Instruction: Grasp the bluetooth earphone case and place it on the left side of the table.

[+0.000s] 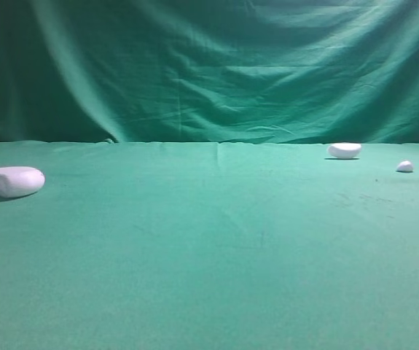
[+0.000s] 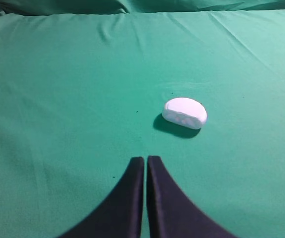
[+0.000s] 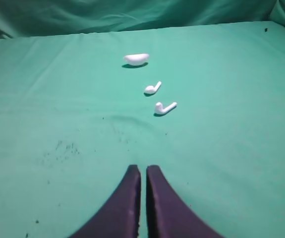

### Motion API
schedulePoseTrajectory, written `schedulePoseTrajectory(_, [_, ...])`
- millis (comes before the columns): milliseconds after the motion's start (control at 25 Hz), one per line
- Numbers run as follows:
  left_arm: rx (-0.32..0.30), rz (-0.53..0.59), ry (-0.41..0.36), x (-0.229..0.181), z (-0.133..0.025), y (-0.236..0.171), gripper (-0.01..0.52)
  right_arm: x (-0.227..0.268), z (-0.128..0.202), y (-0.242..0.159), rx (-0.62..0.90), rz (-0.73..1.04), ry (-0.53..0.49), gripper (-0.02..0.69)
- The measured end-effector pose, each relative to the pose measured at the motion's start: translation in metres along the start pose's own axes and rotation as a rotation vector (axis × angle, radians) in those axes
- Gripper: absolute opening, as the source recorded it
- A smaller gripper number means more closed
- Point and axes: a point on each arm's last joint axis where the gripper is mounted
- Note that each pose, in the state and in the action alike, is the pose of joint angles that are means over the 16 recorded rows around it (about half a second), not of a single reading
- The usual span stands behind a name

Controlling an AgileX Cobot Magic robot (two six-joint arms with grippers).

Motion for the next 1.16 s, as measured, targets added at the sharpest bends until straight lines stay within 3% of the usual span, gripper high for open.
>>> schedulePoseTrajectory(1160, [0.0,0.0,0.0,0.0,0.0,0.0,0.0,0.0,-0.0003,-0.0026,-0.011,0.028,-0.004,0.0])
Point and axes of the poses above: a point on each arm's last joint axis where the gripper is mounted, x pointing back along that axis away from the gripper, z along the wrist's bending axis when the last joint is at zero, y = z × x, and after that the axes turned 2 degrees about x, right-handed
